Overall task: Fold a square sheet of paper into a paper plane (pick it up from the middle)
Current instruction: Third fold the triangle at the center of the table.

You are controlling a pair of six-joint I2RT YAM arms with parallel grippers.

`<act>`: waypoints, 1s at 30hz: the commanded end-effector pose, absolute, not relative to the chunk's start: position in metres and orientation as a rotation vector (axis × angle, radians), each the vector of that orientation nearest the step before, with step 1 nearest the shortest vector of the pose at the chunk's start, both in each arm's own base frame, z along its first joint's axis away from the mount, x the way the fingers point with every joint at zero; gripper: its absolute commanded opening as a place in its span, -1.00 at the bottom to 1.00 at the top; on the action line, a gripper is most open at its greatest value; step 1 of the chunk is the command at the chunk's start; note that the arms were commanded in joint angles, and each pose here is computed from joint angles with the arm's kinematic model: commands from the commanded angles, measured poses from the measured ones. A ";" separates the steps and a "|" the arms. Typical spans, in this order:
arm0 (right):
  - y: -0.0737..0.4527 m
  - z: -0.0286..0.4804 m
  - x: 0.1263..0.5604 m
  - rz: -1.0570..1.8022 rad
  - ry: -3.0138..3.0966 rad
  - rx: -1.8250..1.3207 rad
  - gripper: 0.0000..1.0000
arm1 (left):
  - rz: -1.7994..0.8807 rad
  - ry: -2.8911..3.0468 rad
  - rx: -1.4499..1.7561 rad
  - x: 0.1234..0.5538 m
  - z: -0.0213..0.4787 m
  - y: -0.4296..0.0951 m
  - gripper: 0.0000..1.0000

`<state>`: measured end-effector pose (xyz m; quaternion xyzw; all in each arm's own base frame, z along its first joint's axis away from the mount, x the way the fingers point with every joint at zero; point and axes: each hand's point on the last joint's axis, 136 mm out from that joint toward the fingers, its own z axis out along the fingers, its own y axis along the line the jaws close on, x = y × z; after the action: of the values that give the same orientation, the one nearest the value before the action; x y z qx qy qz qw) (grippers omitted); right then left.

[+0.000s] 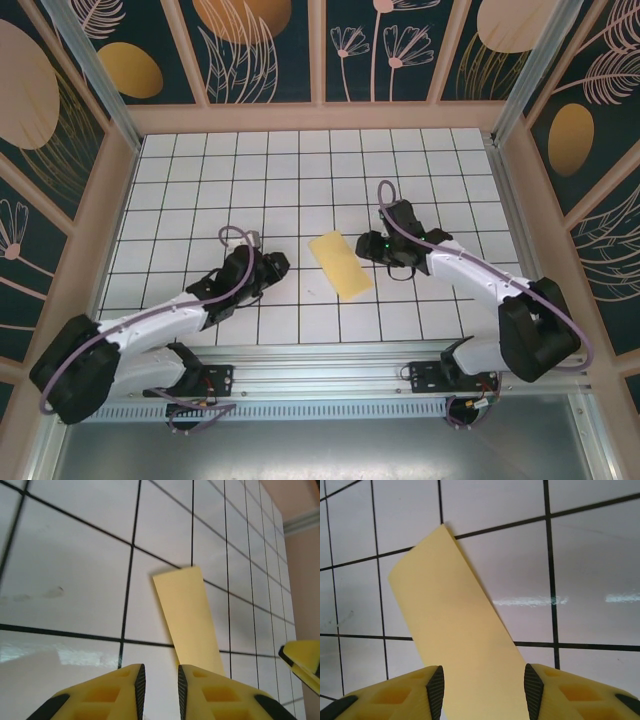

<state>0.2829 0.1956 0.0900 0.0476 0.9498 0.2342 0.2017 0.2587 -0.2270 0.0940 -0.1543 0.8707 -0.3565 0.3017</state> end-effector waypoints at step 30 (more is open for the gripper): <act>0.215 0.026 0.238 1.000 2.772 -0.006 -0.16 | -1.096 2.538 -0.346 0.285 0.031 -0.322 -0.21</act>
<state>0.2536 0.2139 0.0256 0.0033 0.9377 0.3305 0.1075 0.2804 -0.3184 0.0324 -0.1208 0.8961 -0.3887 0.1771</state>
